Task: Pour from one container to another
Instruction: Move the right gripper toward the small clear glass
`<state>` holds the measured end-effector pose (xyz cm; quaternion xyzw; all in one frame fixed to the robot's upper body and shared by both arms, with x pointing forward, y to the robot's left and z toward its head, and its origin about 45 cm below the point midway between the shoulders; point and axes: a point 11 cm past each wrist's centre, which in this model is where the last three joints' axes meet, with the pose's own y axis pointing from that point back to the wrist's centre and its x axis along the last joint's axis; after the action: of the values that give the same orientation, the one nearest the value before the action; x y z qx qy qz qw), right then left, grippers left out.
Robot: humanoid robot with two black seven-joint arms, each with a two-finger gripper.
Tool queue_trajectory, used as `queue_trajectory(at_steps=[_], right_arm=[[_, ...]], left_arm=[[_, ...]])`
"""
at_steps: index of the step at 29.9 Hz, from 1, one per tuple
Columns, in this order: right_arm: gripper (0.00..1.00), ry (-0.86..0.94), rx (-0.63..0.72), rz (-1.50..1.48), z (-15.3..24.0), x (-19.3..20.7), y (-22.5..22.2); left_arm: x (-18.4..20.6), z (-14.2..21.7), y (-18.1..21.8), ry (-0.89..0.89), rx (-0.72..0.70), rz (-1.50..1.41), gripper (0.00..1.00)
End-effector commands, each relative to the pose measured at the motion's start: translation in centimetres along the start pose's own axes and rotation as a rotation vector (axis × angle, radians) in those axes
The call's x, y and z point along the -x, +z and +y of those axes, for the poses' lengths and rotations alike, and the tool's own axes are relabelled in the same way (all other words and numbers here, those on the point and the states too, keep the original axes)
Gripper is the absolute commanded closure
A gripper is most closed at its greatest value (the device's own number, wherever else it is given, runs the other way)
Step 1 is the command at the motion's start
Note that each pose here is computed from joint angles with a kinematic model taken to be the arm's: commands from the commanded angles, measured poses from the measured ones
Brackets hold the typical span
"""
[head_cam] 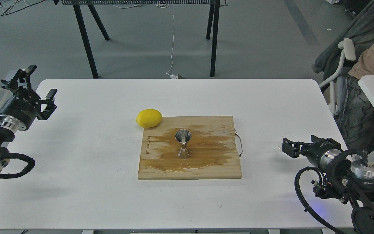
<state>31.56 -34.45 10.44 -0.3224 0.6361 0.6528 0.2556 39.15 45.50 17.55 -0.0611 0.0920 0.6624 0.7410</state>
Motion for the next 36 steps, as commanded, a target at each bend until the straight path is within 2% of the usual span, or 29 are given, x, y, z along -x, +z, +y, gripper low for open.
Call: queue_trajectory(at_steps=[1, 28, 36], right_arm=[[0.02, 0.011, -0.002, 0.003, -0.3, -0.2, -0.1], [0.02, 0.059, 0.012, 0.043, -3.1, -0.2, 1.8], [0.05, 0.054, 0.013, 0.041, -3.5, -0.1, 2.0]], left_arm=[[0.0, 0.0, 0.0, 0.001, 0.000, 0.000, 0.01], [-0.6, 0.3, -0.1, 0.019, -0.005, -0.005, 0.01], [-0.7, 0.3, -0.2, 0.020, -0.007, -0.006, 0.01]])
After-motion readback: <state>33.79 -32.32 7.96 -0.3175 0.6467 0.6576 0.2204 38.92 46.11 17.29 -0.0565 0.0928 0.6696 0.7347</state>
